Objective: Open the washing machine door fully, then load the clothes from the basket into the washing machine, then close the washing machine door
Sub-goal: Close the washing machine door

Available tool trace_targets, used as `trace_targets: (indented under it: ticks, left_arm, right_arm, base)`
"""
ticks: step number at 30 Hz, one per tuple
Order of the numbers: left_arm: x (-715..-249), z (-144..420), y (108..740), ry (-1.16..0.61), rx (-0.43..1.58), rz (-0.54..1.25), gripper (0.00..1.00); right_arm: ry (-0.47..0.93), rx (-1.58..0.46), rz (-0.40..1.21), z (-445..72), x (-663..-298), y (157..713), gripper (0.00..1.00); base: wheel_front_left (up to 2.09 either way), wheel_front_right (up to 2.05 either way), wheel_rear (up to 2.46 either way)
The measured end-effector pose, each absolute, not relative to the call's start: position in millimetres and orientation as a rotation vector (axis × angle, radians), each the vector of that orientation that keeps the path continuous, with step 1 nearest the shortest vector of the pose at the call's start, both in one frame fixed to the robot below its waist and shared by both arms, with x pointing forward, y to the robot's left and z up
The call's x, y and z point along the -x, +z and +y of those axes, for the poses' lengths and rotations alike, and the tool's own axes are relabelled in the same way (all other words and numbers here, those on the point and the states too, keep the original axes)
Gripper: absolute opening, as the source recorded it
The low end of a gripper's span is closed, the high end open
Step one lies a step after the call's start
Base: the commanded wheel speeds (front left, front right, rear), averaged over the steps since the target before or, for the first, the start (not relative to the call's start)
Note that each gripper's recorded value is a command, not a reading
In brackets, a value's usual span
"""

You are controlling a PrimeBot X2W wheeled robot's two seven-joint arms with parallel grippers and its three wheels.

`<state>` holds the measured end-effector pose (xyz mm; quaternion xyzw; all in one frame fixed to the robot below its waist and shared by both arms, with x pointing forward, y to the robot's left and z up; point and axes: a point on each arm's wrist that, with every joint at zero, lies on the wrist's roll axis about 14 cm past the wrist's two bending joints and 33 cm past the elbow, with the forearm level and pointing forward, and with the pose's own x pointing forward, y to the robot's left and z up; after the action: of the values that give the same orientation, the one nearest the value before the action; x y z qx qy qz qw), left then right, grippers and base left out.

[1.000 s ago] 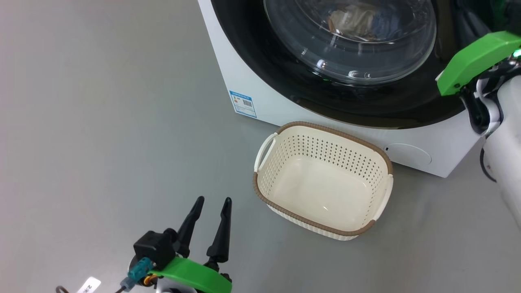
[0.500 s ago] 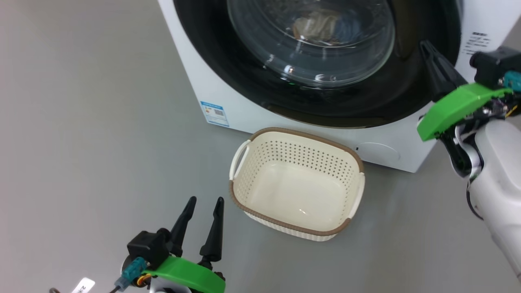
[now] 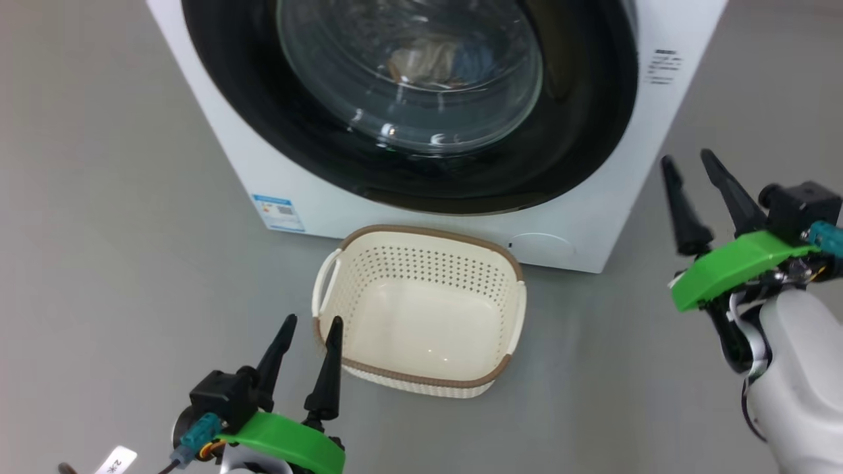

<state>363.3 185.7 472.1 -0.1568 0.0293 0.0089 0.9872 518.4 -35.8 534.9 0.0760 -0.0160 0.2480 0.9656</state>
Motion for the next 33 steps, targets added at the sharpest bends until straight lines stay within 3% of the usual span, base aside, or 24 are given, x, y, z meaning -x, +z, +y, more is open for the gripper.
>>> trace_targets:
  ticks: [19,33]
  left_arm:
    - [-373,163,480,-0.085,0.24,0.075,1.0]
    - [-365,170,484,-0.052,0.199,0.074,1.0]
  right_arm:
    - [0.191,-0.198,0.036,-143,-426,506,1.0]
    - [0.082,-0.207,0.039,-174,-378,510,1.0]
  base:
    - [0.0,0.0,0.0]
    - [0.0,0.0,0.0]
